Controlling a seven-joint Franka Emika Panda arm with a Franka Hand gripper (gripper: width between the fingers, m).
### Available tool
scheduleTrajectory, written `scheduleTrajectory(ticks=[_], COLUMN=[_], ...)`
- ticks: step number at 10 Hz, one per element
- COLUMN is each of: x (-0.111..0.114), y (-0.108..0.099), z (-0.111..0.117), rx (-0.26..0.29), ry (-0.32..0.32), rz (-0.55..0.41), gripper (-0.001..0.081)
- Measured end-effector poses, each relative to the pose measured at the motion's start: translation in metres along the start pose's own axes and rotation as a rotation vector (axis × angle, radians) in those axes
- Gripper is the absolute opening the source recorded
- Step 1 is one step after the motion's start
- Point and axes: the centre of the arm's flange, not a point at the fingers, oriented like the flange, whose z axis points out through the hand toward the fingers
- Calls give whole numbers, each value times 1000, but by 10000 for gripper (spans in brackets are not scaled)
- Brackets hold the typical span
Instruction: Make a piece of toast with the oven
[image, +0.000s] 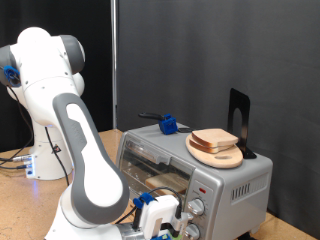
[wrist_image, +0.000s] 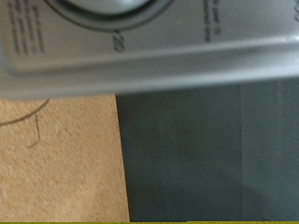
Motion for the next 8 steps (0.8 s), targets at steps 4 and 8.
scheduleTrajectory(ticks=[4,8], x=[0,0], y=[-5,-5], z=[2,5], rx=[18,12], ry=[9,10], rz=[-47,-53], gripper=[682,682])
